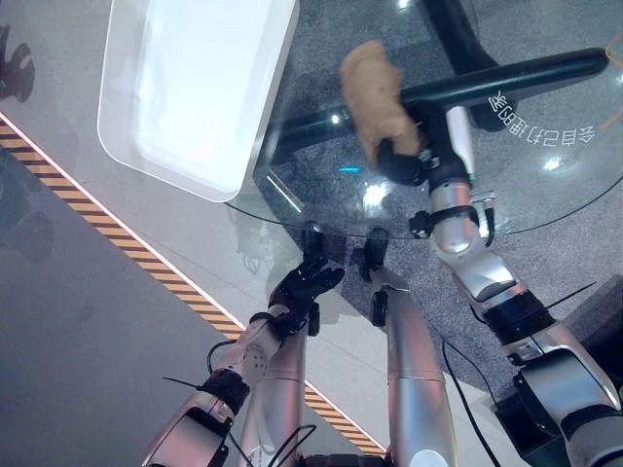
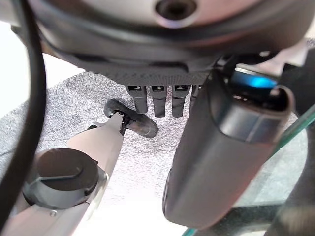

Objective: Wipe the table with a cloth and put it in the basket.

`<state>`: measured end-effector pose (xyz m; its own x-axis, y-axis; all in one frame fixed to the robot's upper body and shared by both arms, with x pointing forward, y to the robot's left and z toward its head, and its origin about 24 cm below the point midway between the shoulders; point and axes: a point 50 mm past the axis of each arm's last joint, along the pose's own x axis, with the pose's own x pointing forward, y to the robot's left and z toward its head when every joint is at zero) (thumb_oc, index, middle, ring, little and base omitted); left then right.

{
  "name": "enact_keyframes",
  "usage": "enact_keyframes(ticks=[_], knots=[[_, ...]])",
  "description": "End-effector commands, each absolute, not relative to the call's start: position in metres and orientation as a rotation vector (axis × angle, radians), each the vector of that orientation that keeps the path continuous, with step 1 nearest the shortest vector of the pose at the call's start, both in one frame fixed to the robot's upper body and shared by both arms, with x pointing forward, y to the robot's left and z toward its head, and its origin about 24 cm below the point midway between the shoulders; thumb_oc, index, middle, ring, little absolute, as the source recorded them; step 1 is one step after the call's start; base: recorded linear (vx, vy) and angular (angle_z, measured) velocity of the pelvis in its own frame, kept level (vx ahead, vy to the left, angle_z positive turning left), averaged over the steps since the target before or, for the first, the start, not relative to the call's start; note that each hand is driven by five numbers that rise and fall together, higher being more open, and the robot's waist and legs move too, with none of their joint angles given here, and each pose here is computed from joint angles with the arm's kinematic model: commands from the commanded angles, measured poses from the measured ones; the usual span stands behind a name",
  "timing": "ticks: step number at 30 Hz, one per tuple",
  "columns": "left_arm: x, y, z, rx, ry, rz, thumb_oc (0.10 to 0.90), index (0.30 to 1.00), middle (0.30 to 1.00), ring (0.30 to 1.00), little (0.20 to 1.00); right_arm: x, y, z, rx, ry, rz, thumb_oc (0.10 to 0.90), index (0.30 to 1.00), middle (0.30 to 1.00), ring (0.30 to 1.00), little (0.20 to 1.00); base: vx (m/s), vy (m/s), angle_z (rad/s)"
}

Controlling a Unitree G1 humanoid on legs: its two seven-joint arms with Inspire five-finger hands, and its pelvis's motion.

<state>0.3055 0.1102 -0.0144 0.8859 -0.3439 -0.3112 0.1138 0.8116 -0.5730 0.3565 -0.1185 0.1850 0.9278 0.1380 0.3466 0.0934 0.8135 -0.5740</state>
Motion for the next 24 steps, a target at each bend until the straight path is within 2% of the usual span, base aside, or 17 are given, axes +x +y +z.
enact_keyframes(ticks=[1,11,24], knots=[[0.266,0.099,-0.054,-0.567,0.606,-0.278,0.800,0.900,0.900,0.900,0.900,0.331,-0.057,0.159,-0.597,-0.385,0.361,0.100,0.300,0.300,0.300,0.200,0.00,-0.008,0.12],[0.268,0.101,-0.052,-0.562,0.607,-0.277,0.800,0.900,0.900,0.900,0.900,0.324,-0.051,0.154,-0.606,-0.377,0.418,0.100,0.300,0.300,0.300,0.200,0.01,-0.012,0.12],[0.269,0.104,-0.052,-0.564,0.612,-0.251,0.800,0.900,0.900,0.900,0.900,0.338,-0.089,0.174,-0.413,-0.438,0.123,0.100,0.300,0.300,0.300,0.200,0.00,-0.004,0.01]])
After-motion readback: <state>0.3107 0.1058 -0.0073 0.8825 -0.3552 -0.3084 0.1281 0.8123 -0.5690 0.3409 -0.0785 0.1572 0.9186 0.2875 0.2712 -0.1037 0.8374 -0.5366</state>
